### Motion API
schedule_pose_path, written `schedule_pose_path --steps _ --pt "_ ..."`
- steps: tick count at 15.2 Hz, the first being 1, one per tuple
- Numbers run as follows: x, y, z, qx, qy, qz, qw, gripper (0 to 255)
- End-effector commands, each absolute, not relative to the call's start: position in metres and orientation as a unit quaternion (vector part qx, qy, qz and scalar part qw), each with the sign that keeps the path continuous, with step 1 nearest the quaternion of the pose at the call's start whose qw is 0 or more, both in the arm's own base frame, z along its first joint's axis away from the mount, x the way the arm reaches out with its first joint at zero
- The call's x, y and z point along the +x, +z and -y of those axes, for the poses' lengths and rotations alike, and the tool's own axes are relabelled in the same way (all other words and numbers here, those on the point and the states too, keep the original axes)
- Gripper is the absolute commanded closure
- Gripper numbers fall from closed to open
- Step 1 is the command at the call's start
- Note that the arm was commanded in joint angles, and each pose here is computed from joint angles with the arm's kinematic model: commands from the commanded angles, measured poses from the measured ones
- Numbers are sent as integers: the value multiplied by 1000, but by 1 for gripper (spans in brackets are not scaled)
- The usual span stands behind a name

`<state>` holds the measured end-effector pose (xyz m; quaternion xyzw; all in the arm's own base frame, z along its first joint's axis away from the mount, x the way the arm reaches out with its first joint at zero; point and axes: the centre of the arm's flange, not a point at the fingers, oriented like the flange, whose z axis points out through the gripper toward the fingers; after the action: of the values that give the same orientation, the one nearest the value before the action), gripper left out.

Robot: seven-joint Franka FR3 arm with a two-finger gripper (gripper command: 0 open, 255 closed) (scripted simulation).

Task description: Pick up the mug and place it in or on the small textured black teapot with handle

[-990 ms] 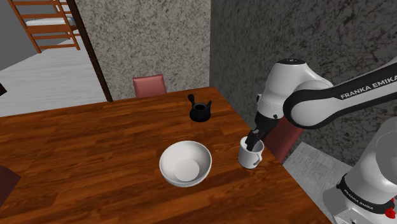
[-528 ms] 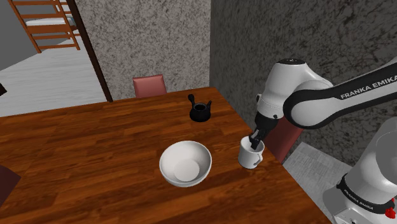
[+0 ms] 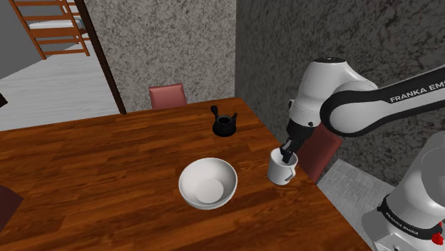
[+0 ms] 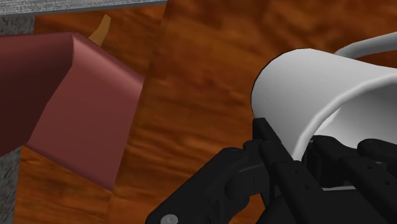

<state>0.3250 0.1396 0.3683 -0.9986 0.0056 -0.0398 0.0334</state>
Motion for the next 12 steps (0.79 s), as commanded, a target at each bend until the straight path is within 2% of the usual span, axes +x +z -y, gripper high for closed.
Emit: schedule_pose_path --steps 1,12 --pt "325 378 -140 -999 -40 -6 33 255" --pt "325 436 -140 -999 -40 -6 33 255"
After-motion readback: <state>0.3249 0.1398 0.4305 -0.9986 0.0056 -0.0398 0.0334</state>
